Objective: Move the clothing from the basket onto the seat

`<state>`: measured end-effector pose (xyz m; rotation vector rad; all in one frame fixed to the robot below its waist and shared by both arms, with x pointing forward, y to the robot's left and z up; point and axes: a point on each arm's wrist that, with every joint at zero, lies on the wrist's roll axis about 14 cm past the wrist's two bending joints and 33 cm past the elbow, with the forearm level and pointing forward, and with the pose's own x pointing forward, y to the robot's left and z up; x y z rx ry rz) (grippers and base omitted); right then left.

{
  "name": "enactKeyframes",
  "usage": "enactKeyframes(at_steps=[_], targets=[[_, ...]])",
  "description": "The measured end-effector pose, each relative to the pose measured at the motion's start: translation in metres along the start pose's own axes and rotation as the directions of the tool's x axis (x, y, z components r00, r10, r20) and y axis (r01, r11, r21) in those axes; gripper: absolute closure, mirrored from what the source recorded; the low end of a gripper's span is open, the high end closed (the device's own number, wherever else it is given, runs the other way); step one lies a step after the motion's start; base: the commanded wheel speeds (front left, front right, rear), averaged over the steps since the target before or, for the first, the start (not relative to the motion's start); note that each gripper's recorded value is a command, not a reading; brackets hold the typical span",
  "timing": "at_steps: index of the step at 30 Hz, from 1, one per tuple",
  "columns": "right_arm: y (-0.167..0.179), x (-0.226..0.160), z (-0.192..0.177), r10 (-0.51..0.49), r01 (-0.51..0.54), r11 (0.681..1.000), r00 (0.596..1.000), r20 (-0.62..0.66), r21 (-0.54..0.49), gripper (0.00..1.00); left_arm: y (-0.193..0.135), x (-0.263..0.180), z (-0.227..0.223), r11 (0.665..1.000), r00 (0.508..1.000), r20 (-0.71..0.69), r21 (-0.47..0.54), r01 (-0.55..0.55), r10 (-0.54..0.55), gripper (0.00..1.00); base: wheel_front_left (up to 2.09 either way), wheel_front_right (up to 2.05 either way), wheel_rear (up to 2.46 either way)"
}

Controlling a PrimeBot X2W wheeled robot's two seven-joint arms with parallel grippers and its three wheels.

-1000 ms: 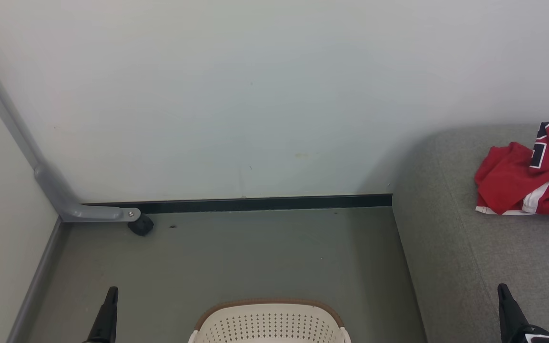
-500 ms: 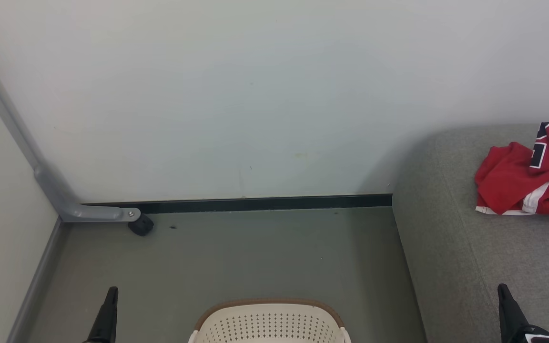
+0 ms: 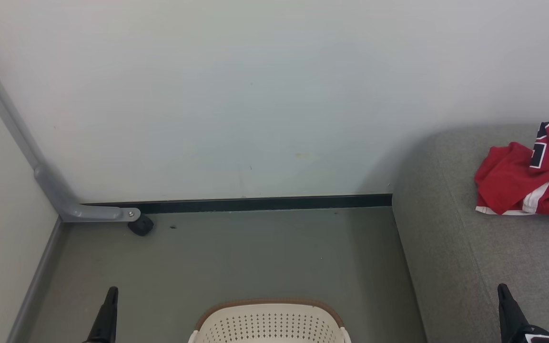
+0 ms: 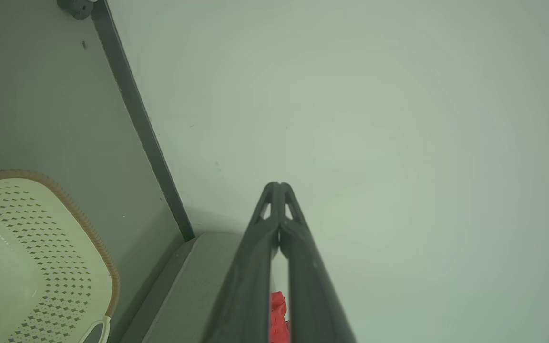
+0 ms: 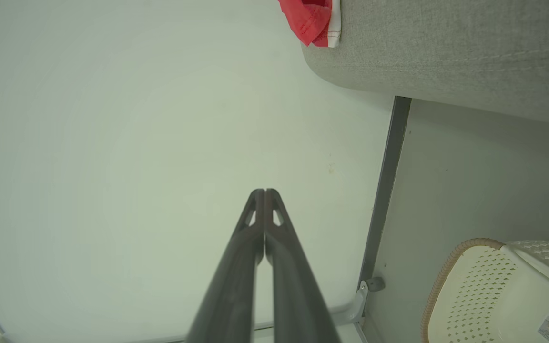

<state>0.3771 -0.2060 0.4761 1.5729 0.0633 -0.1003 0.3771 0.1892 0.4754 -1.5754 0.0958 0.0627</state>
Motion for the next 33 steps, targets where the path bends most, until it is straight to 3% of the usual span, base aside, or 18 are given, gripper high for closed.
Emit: enactKeyframes(at_steps=[33], targets=[[0.0000,0.0000,0.0000,0.000,0.000,1.000,1.000,0.000,0.000,1.00,0.0000,0.0000,0.0001,1.000,1.000,0.000,0.000,0.000,0.000,1.00,0.00,0.00,0.00]])
